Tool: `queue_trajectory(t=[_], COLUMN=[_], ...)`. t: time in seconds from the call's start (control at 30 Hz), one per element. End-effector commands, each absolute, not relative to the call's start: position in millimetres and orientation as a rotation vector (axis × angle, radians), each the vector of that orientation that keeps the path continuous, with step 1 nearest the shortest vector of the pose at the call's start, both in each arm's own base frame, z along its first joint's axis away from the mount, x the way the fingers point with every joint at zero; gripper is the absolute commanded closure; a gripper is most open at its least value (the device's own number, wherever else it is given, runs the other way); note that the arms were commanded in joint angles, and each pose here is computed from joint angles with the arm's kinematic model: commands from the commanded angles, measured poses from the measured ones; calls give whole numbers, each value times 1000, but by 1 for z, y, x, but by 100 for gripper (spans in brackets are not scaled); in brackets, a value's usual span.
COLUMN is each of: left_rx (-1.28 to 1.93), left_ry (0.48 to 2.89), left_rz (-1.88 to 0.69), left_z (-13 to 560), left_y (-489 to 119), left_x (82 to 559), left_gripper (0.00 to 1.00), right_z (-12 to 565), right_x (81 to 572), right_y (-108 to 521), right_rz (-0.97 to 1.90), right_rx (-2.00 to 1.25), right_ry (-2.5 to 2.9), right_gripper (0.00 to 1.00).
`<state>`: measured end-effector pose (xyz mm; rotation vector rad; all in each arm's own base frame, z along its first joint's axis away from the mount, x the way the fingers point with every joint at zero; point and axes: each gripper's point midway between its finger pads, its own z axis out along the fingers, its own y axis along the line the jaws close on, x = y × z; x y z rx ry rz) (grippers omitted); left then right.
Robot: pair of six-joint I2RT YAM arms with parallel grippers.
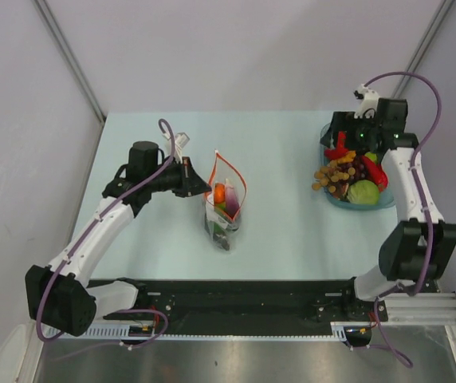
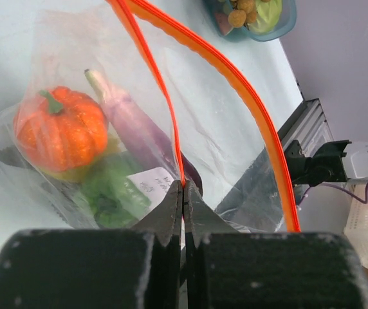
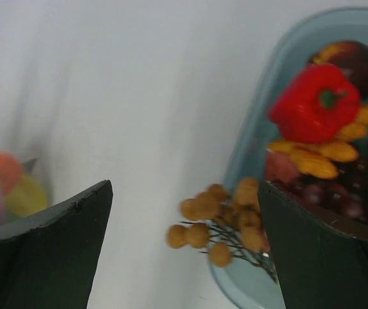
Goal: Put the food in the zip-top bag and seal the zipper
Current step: Pick up the fake fruit from the bin.
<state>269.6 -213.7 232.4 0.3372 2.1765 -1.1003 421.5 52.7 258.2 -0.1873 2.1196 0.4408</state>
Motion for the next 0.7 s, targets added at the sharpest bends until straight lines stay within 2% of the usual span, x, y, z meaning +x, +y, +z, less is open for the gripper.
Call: queue_trajectory(t=[0.0,0.13,0.27,0.43,0.67], left_rx=[372,370,371,374,387], left_ry=[2153,2169,2173,2181,2186], left_rz=[-1082,-1073,-1081,-1091,-1087], left_z=[237,234,232,228,228], left_y=[-216,-217,-218,-219,-221], left_x=[277,283,284,284,288], left_gripper=[100,100,100,100,100], right_z=[237,238,258,227,162], right_x=[445,460,460,443,426], right_y=[-8,-58,-105,-157,-168], right_rz=[335,316,230,91,66], right_rx=[-110,-25,-86,-13,73], right_ry=[2225,2219,2213,2357,2591], right_gripper=[0,0,0,0,0])
